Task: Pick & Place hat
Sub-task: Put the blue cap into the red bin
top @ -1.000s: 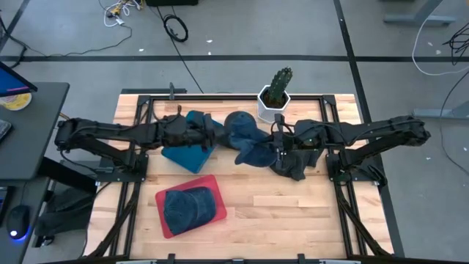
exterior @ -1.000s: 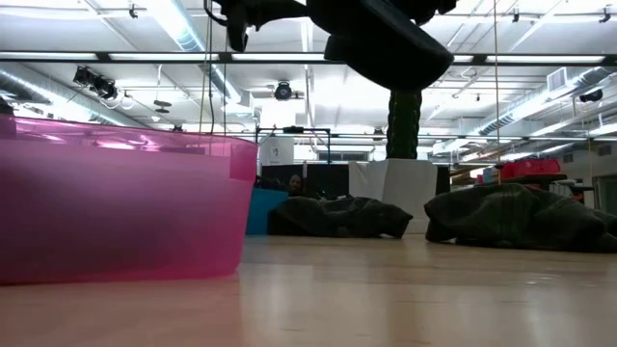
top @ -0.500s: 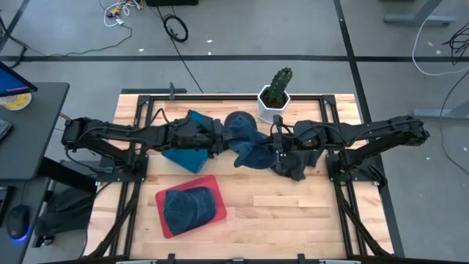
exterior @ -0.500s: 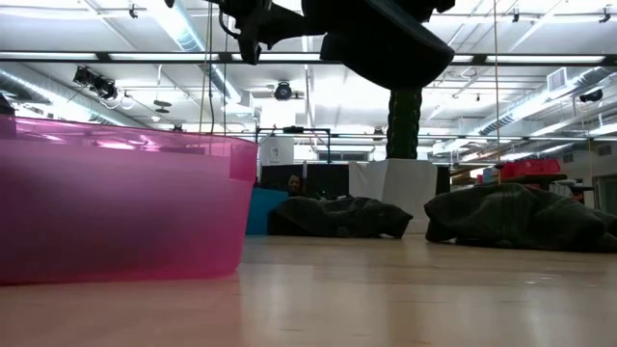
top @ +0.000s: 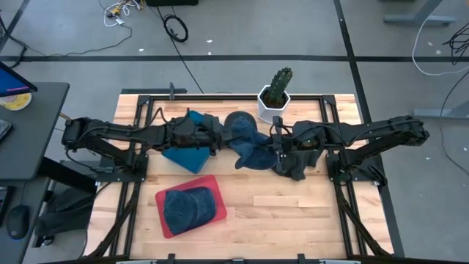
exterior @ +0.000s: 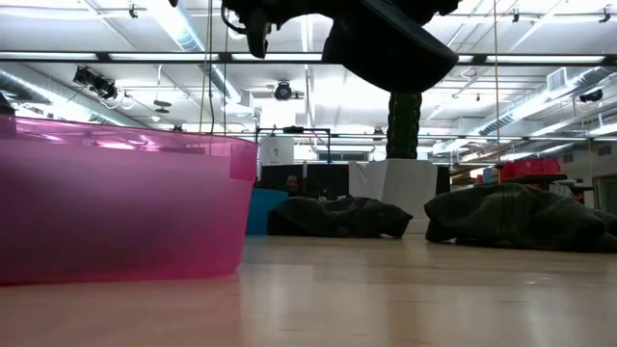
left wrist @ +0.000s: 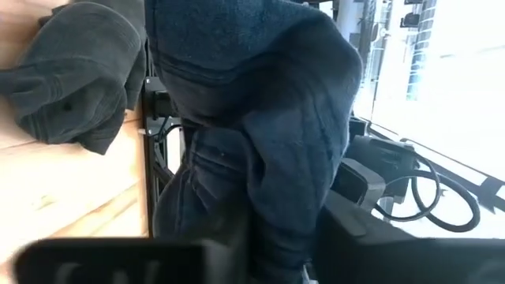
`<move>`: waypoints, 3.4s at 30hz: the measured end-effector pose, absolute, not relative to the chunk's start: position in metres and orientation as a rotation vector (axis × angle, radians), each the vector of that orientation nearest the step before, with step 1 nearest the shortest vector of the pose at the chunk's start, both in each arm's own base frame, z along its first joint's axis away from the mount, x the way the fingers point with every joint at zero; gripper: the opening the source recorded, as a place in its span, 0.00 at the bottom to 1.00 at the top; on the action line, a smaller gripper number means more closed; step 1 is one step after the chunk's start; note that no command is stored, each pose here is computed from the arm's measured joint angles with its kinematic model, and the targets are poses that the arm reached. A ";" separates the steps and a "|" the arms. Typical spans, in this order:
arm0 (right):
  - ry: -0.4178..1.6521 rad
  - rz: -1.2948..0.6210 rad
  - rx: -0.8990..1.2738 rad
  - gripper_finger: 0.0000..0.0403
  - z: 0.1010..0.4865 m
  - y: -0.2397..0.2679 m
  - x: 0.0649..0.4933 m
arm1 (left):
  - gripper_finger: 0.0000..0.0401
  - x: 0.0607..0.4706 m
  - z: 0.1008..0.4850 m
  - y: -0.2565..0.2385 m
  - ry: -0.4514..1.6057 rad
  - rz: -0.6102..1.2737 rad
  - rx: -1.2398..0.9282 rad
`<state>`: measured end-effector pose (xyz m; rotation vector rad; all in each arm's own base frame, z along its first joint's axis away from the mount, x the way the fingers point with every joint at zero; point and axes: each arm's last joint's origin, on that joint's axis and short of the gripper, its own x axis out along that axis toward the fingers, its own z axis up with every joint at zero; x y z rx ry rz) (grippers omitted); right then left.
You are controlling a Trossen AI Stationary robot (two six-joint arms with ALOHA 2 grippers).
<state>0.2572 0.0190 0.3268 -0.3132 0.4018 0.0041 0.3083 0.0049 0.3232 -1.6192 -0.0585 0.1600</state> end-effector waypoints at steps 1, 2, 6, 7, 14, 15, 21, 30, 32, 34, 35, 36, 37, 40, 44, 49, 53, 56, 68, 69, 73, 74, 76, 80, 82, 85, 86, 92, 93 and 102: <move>0.402 0.004 -0.313 0.00 0.327 0.019 0.257 | 0.18 0.308 0.323 0.005 -0.057 0.161 -1.619; 0.402 0.004 -0.313 0.00 0.327 0.019 0.257 | 0.14 0.308 0.323 0.005 -0.056 0.161 -1.615; 0.403 0.003 -0.310 0.01 0.327 0.019 0.257 | 0.05 0.308 0.324 0.005 -0.062 0.151 -1.581; 0.402 0.001 -0.302 0.01 0.327 0.019 0.257 | 0.05 0.308 0.325 0.005 -0.070 0.143 -1.579; 0.375 -0.020 -0.212 0.08 0.331 0.019 0.256 | 0.05 0.309 0.336 0.004 -0.156 0.051 -1.539; 0.370 -0.021 -0.200 0.11 0.332 0.019 0.254 | 0.05 0.309 0.338 0.003 -0.173 0.035 -1.532; 0.295 -0.029 -0.082 0.36 0.350 0.017 0.233 | 0.05 0.307 0.346 -0.004 -0.240 -0.017 -1.482; 0.221 -0.089 0.088 0.64 0.371 0.012 0.193 | 0.05 0.302 0.359 -0.025 -0.376 -0.060 -1.393; 0.242 -0.122 0.106 0.66 0.371 0.011 0.185 | 0.05 0.301 0.359 -0.034 -0.376 -0.059 -1.380; 0.271 -0.144 0.128 0.66 0.369 0.010 0.179 | 0.05 0.299 0.359 -0.044 -0.371 -0.059 -1.378; 0.285 -0.152 0.141 0.66 0.368 0.010 0.177 | 0.05 0.298 0.359 -0.050 -0.367 -0.060 -1.377; 0.299 -0.160 0.156 0.66 0.367 0.009 0.175 | 0.05 0.297 0.359 -0.056 -0.363 -0.061 -1.377; 0.315 -0.164 0.170 0.65 0.365 0.009 0.174 | 0.05 0.296 0.359 -0.062 -0.360 -0.059 -1.379; 0.352 -0.177 0.213 0.63 0.362 0.009 0.173 | 0.05 0.291 0.356 -0.079 -0.340 -0.028 -1.387; 0.378 -0.169 0.262 0.60 0.359 0.010 0.173 | 0.05 0.282 0.351 -0.105 -0.298 0.022 -1.391; 0.396 -0.113 0.313 0.57 0.358 0.012 0.174 | 0.05 0.265 0.344 -0.139 -0.260 0.121 -1.386; 0.415 -0.071 0.318 0.55 0.356 0.013 0.176 | 0.05 0.247 0.339 -0.164 -0.256 0.209 -1.362; 0.427 -0.054 0.317 0.53 0.355 0.014 0.178 | 0.05 0.232 0.336 -0.180 -0.273 0.274 -1.344; 0.427 -0.049 0.321 0.51 0.352 0.015 0.191 | 0.05 0.185 0.331 -0.217 -0.262 0.419 -1.086; 0.428 -0.048 0.321 0.51 0.351 0.016 0.192 | 0.05 0.183 0.331 -0.218 -0.255 0.420 -1.060; 0.447 -0.039 0.326 0.51 0.348 0.019 0.197 | 0.05 0.183 0.326 -0.221 -0.234 0.421 -1.008; 0.452 -0.037 0.330 0.51 0.347 0.020 0.198 | 0.05 0.184 0.323 -0.222 -0.230 0.423 -1.002; 0.464 -0.031 0.336 0.51 0.345 0.022 0.200 | 0.05 0.186 0.317 -0.225 -0.224 0.427 -1.005; 0.481 -0.018 0.335 0.51 0.342 0.026 0.204 | 0.05 0.189 0.300 -0.229 -0.210 0.438 -1.014; 0.482 -0.013 0.336 0.51 0.342 0.028 0.206 | 0.05 0.190 0.294 -0.230 -0.206 0.443 -1.023; 0.473 -0.007 0.337 0.51 0.341 0.030 0.209 | 0.05 0.190 0.285 -0.232 -0.189 0.443 -1.033; 0.472 -0.007 0.341 0.51 0.342 0.030 0.209 | 0.05 0.190 0.282 -0.232 -0.176 0.439 -1.032; 0.469 -0.009 0.351 0.51 0.342 0.030 0.210 | 0.05 0.194 0.265 -0.236 -0.142 0.442 -1.029; 0.468 -0.009 0.351 0.51 0.342 0.030 0.210 | 0.05 0.195 0.262 -0.236 -0.141 0.449 -1.025; 0.468 -0.010 0.355 0.51 0.342 0.030 0.210 | 0.05 0.213 0.232 -0.233 -0.112 0.516 -0.982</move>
